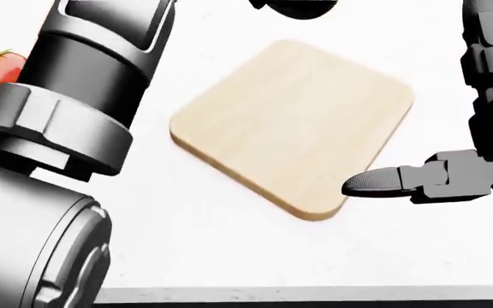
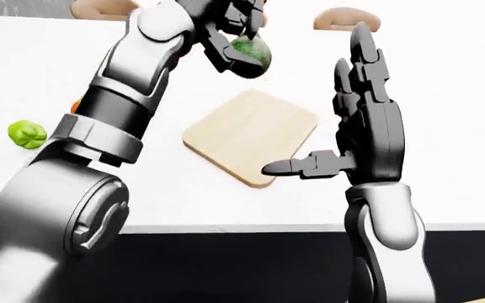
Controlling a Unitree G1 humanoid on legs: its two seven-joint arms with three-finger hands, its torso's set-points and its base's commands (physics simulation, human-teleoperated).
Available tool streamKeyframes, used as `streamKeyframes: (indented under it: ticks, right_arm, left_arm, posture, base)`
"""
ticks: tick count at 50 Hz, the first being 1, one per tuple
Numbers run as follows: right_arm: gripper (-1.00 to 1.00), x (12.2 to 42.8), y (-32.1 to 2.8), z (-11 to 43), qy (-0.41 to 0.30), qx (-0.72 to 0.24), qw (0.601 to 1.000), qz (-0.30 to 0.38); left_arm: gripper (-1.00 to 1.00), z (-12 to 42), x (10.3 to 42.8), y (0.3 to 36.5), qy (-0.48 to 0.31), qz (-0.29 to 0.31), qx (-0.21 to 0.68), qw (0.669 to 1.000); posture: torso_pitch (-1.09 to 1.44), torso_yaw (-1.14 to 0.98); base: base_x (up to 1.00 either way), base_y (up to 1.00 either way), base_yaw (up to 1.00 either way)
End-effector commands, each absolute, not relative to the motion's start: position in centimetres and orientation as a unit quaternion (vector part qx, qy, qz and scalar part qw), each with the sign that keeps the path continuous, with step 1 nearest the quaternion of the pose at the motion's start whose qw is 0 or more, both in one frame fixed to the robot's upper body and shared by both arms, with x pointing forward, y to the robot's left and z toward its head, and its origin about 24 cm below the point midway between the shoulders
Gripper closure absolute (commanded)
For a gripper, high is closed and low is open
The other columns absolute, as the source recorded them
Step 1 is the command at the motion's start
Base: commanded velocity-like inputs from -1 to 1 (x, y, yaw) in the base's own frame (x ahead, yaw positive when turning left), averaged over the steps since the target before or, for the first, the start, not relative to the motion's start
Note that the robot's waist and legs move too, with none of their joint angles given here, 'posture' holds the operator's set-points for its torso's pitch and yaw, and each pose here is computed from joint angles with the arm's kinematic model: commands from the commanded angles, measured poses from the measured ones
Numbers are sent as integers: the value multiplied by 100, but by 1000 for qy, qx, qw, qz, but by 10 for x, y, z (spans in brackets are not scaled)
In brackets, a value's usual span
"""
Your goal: Place the avocado, onion, tomato and bell pepper on the cutting board.
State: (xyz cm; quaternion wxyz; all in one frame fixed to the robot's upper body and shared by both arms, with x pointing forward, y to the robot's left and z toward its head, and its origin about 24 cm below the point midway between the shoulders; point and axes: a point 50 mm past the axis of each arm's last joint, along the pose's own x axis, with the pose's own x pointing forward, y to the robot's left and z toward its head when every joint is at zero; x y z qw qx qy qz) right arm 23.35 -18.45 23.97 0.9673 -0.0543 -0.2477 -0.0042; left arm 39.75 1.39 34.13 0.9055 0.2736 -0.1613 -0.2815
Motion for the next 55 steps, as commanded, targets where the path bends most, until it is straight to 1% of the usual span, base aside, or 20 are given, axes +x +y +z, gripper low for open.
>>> streamKeyframes:
  ticks: [1,12,21,27,29,31,35,38,47,49,52,55]
  right_arm:
    - [-100,227,-185,250,-283,-60,957,-9]
    - [-100,226,-187,250,-282,-61,957,-12]
    - [-100,222,-189,254,-285,-63,956,-22]
    - [-100,221,-190,255,-286,-65,956,-25]
    - [-100,220,-192,256,-286,-68,955,-28]
    - [-100,218,-193,257,-288,-68,955,-29]
    - [-100,216,-193,258,-289,-67,955,-29]
    - [-100,215,-192,258,-290,-66,954,-27]
    - [-100,211,-190,257,-289,-64,955,-24]
    - [-100,211,-191,257,-289,-63,955,-24]
    - [-100,212,-191,255,-287,-64,955,-25]
    - [-100,212,-190,254,-287,-63,956,-24]
  left_arm:
    - [83,368,386,1,-232,-288,263,891]
    - [90,334,386,-32,-209,-324,264,884]
    - [92,306,389,-42,-191,-286,224,912]
    - [94,297,388,-47,-188,-273,210,920]
    - [91,291,388,-48,-183,-267,211,922]
    - [100,290,388,-49,-184,-255,207,926]
    - [100,286,386,-54,-180,-258,208,926]
    - [95,280,385,-58,-172,-263,209,926]
    - [97,280,388,-54,-158,-253,223,928]
    - [93,281,388,-53,-160,-250,232,926]
    - [93,282,388,-53,-166,-241,249,923]
    - [86,281,387,-54,-163,-245,266,918]
  posture:
    - [0,0]
    - [0,0]
    - [0,0]
    - [0,0]
    - [0,0]
    - [0,0]
    - [0,0]
    - [0,0]
    - [0,0]
    - [0,0]
    - [0,0]
    - [0,0]
  base:
    - [0,0,0]
    - [0,0,0]
    - [0,0,0]
    - [0,0,0]
    - [0,0,0]
    - [0,0,0]
    - [0,0,0]
    - [0,0,0]
    - [0,0,0]
    - [0,0,0]
    - [0,0,0]
    - [0,0,0]
